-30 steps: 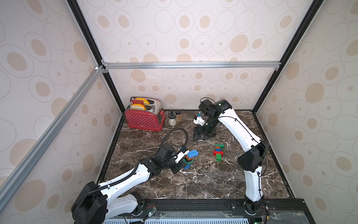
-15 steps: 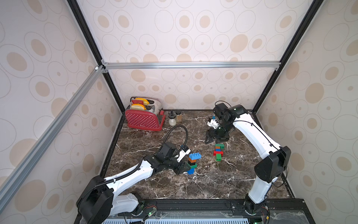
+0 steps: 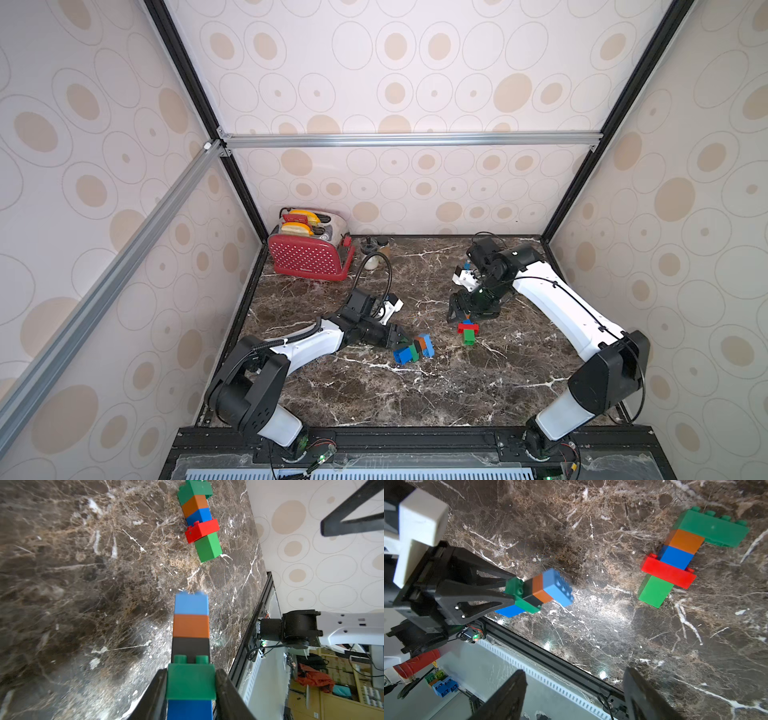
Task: Assemble the letter f with lego
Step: Place the lego brick at the center of the board.
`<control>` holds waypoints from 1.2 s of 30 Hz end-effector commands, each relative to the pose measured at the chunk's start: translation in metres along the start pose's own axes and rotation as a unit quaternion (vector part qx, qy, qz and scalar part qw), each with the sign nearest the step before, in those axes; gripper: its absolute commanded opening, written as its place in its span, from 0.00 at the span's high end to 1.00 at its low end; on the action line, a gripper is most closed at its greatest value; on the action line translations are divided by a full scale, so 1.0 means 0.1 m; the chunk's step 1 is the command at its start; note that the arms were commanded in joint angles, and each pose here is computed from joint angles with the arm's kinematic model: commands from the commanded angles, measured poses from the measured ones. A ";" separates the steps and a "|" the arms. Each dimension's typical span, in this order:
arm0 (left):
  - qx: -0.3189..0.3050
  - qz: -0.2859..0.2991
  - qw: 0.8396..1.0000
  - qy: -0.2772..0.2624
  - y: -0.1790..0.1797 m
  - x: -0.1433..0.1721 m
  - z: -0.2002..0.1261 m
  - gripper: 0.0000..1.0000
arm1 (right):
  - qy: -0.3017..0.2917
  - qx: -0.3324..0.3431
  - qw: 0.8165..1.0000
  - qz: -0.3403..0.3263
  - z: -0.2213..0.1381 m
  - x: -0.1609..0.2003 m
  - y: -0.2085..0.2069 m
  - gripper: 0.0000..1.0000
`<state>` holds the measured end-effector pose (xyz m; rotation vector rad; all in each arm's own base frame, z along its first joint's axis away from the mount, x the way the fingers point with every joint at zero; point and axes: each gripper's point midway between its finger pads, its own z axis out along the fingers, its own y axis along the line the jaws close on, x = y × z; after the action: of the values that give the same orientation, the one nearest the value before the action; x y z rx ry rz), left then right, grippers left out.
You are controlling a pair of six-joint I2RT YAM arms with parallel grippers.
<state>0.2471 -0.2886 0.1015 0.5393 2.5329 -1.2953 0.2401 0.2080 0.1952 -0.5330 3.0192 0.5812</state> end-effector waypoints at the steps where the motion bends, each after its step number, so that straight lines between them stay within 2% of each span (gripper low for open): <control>1: 0.030 -0.004 0.999 -0.015 -0.11 -0.21 0.01 0.62 | -0.014 -0.005 1.000 -0.011 -0.06 0.04 0.00 0.22; 8: 0.022 -0.032 0.999 -0.026 0.04 -0.31 0.10 0.63 | -0.013 -0.002 1.000 -0.018 -0.05 0.13 -0.03 0.22; 13: 0.011 -0.071 0.995 -0.074 0.23 -0.53 0.05 0.64 | -0.006 -0.004 1.000 -0.018 0.00 0.18 -0.05 0.22; 17: -0.006 -0.118 0.984 -0.134 0.49 -0.77 -0.06 0.64 | 0.003 -0.013 1.000 -0.016 0.09 0.21 -0.06 0.22; 24: -0.051 -0.157 0.964 -0.207 0.77 -1.02 -0.25 0.64 | 0.039 -0.016 0.999 0.005 0.48 0.24 -0.14 0.22; 30: -0.064 -0.194 0.944 -0.259 0.96 -1.07 -0.29 0.64 | 0.059 -0.018 0.998 0.000 0.70 0.16 -0.07 0.22; 36: -0.061 -0.212 0.932 -0.287 1.05 -1.02 -0.31 0.64 | 0.070 -0.015 0.997 0.001 0.95 0.02 -0.03 0.23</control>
<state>0.3720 -0.2382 0.0829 -0.3061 2.3130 -1.2079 0.2268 0.2279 0.1087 -0.6048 3.1601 0.6003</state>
